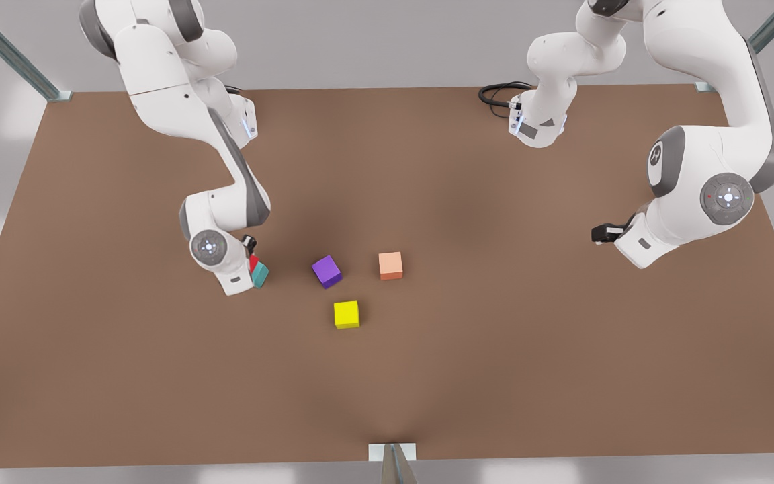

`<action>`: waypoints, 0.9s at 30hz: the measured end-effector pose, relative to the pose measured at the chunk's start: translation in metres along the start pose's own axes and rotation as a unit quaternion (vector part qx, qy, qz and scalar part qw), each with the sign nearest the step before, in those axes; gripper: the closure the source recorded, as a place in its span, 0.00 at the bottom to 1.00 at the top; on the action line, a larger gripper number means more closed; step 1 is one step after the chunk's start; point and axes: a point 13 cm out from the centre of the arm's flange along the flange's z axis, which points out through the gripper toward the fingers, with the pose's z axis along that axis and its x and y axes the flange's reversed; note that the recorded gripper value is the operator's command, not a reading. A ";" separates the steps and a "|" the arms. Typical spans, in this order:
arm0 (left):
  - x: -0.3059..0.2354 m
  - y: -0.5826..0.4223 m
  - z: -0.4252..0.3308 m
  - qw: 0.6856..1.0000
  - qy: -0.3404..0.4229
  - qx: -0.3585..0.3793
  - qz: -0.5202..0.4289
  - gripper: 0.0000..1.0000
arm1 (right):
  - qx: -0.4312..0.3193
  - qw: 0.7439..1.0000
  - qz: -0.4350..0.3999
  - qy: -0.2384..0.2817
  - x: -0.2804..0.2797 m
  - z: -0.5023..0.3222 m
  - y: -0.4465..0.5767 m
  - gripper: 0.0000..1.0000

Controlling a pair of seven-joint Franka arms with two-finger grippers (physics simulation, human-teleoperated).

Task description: Pick up red wooden cube and pass to hand red wooden cube and place in blue wooden cube

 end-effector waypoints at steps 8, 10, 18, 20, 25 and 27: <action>-0.002 0.000 -0.004 1.000 -0.004 0.000 -0.001 0.00 | 0.010 0.997 0.076 -0.012 -0.010 0.005 0.000 0.00; -0.002 0.001 -0.005 1.000 -0.005 0.000 -0.001 0.00 | 0.009 0.996 0.092 -0.014 -0.012 0.007 0.000 0.00; -0.003 0.000 -0.001 1.000 -0.002 0.000 -0.001 0.00 | 0.016 0.989 0.141 -0.034 -0.020 -0.011 -0.006 0.00; -0.003 0.000 -0.001 1.000 -0.002 0.000 -0.001 0.00 | 0.014 0.987 0.153 -0.045 -0.026 -0.025 -0.008 0.00; -0.005 0.000 -0.007 1.000 -0.008 0.001 -0.002 0.00 | 0.011 0.979 0.179 -0.098 -0.058 -0.110 -0.015 0.00; -0.007 -0.002 -0.008 1.000 -0.011 0.002 -0.001 0.00 | 0.009 0.970 0.215 -0.116 -0.062 -0.158 -0.031 0.00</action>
